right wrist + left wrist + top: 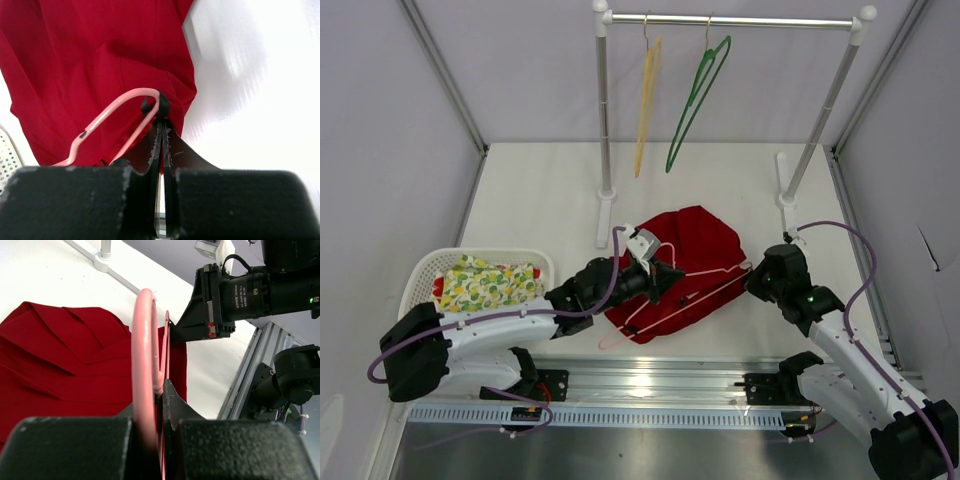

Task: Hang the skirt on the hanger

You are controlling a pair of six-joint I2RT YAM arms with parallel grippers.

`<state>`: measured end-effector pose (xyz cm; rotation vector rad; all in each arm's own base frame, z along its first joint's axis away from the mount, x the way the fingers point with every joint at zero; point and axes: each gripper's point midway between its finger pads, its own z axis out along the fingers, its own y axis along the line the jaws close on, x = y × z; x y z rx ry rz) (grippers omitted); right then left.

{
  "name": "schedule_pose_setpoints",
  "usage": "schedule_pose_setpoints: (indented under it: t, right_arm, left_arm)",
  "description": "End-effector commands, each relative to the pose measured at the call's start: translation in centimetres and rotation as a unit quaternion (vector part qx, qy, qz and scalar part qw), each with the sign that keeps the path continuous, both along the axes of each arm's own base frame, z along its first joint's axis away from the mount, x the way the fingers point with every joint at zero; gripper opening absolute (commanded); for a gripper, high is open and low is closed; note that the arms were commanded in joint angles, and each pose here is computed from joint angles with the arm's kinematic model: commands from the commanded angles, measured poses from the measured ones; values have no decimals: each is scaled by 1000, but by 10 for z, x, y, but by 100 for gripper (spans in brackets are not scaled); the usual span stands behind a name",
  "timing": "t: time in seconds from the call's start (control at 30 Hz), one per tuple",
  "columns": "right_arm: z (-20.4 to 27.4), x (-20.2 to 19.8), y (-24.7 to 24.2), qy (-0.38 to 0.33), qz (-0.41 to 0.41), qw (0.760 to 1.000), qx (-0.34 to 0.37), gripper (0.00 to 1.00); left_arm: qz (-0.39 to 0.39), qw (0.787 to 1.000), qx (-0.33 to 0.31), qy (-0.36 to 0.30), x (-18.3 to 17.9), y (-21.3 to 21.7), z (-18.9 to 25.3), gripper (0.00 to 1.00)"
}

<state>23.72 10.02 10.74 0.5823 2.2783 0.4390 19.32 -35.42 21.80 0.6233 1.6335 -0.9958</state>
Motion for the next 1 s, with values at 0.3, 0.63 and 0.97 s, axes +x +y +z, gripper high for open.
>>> schedule_pose_setpoints:
  t: [0.3, 0.63, 0.97]
  right_arm:
    - [8, 1, -11, -4, -20, 1000, -14, 18]
    - [13, 0, -21, -5, -35, 999, -35, 39]
    - [2, 12, -20, 3, -34, 999, -40, 29]
  left_arm:
    - [12, 1000, 2, 16, 11, -10, -16, 0]
    - [7, 1000, 8, 23, 11, -14, -26, 0]
    - [10, 999, 23, 23, 9, -8, -26, 0]
